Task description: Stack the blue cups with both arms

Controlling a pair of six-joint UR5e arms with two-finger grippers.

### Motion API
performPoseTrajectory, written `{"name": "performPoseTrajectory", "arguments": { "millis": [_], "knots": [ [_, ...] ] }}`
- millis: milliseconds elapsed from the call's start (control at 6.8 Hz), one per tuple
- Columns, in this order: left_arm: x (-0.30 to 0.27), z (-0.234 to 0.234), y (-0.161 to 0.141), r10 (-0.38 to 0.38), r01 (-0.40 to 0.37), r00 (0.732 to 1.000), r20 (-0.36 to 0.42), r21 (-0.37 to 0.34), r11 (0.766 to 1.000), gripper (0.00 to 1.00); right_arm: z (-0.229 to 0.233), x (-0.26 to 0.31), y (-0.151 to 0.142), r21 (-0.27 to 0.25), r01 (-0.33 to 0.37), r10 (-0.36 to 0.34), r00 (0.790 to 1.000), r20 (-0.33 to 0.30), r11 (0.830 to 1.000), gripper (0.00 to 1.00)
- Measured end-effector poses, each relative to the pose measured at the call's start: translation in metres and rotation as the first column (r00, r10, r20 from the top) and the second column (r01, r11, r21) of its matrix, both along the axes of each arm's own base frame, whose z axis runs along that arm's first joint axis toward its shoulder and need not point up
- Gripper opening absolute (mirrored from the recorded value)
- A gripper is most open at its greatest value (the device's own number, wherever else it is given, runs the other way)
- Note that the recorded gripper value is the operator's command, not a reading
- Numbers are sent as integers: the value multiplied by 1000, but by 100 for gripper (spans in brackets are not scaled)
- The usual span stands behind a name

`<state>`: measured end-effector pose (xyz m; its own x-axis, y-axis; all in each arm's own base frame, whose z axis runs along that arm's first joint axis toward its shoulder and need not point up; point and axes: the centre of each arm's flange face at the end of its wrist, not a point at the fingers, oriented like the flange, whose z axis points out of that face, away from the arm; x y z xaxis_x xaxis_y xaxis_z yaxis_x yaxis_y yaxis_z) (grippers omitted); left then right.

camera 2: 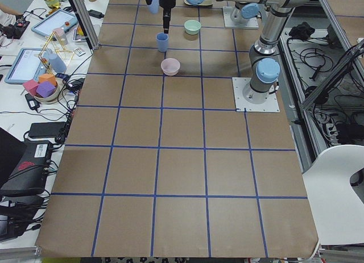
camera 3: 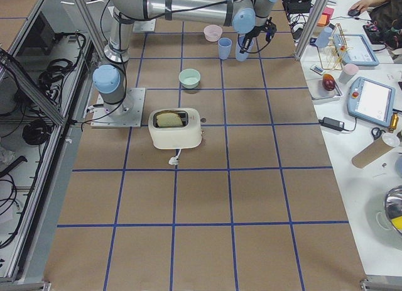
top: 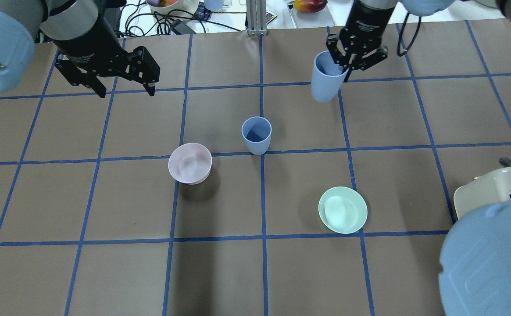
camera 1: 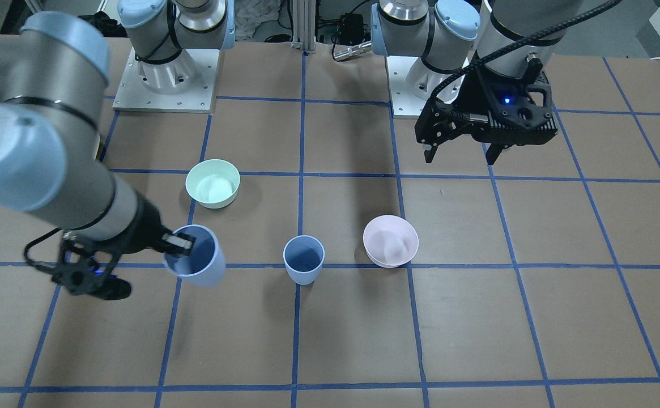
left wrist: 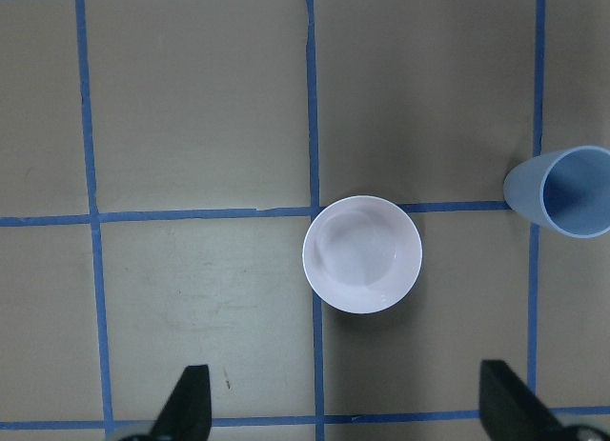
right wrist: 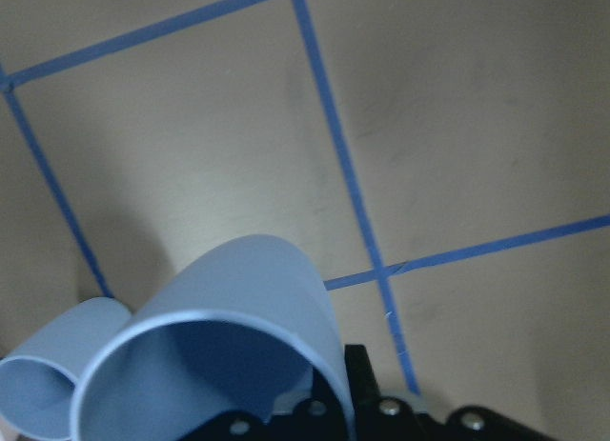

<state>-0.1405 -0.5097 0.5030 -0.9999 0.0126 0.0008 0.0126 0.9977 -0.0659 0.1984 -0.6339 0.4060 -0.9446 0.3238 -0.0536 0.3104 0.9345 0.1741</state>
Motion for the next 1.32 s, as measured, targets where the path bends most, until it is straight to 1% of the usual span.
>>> {"name": "performPoseTrajectory", "arguments": {
  "millis": [147,294,441,735,1029,1324],
  "knots": [
    [0,1,1,0,0,1000,0,-1,1000,100,2,51,20,10,25,-24,1000,-15,1000,0],
    [0,1,1,0,0,1000,0,-3,1000,100,1,86,36,20,41,-40,999,-28,999,0],
    [0,1,2,0,0,1000,-1,-2,1000,100,-2,109,47,27,49,-47,998,-37,998,0],
    [0,1,4,1,-1,1000,-1,-2,1000,100,-11,127,53,38,49,-47,998,-45,998,0],
    [0,1,4,1,-1,1000,-1,-3,1000,100,-33,132,49,65,46,-43,998,-53,997,0],
    [0,2,4,1,-1,1000,-2,-4,1000,100,-45,139,46,67,39,-36,998,-50,997,0]
  ]
}}
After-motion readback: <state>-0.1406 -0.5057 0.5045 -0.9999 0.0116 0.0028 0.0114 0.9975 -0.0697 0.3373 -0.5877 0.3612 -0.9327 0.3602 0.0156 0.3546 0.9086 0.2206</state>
